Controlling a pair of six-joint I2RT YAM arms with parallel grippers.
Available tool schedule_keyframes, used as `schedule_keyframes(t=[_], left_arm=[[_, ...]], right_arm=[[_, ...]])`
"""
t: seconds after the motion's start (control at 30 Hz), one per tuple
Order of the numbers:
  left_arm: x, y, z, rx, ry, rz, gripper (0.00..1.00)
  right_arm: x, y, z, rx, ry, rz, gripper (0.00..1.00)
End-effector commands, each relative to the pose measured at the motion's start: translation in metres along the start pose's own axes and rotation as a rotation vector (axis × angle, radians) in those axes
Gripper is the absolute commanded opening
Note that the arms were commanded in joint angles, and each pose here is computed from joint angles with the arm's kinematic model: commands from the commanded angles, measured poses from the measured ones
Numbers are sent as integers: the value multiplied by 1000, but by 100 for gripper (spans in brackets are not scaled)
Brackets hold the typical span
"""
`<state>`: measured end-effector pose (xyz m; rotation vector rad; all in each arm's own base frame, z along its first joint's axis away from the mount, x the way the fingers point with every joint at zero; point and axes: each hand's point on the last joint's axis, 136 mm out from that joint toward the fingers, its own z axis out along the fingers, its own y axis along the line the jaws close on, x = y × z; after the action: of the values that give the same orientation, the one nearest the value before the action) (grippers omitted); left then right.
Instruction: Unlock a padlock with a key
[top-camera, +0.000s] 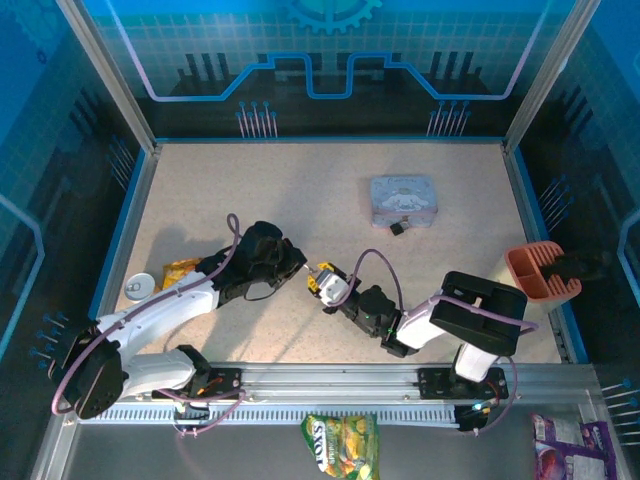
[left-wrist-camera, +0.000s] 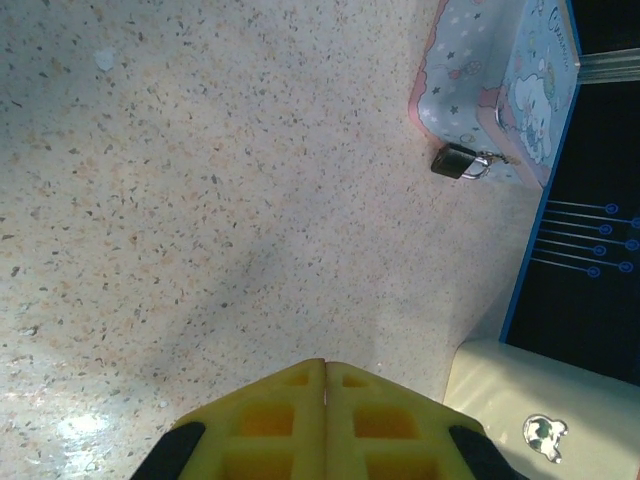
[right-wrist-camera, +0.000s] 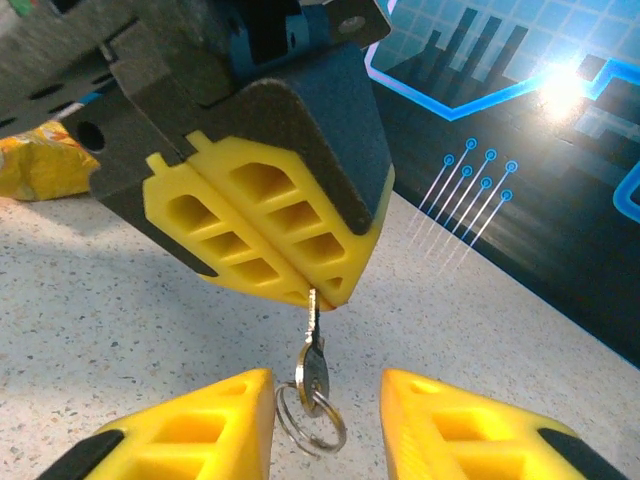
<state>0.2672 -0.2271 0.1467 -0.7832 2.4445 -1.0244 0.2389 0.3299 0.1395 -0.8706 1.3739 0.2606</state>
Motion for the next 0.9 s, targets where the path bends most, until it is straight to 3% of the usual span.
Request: schedule_keyframes(t=[0.0,0.4,0.87], left_arm=[[2,5,-4,-15,-9,5,0],[3,5,-8,-12,-16,9,0],[7,10,-8,-18,-12,-3,0]], right_arm=[[-16,-5,4,40,-52,13,30],[-11,-4,3,40,-40,12,20],[-19,2,8,33,-57,8,19]])
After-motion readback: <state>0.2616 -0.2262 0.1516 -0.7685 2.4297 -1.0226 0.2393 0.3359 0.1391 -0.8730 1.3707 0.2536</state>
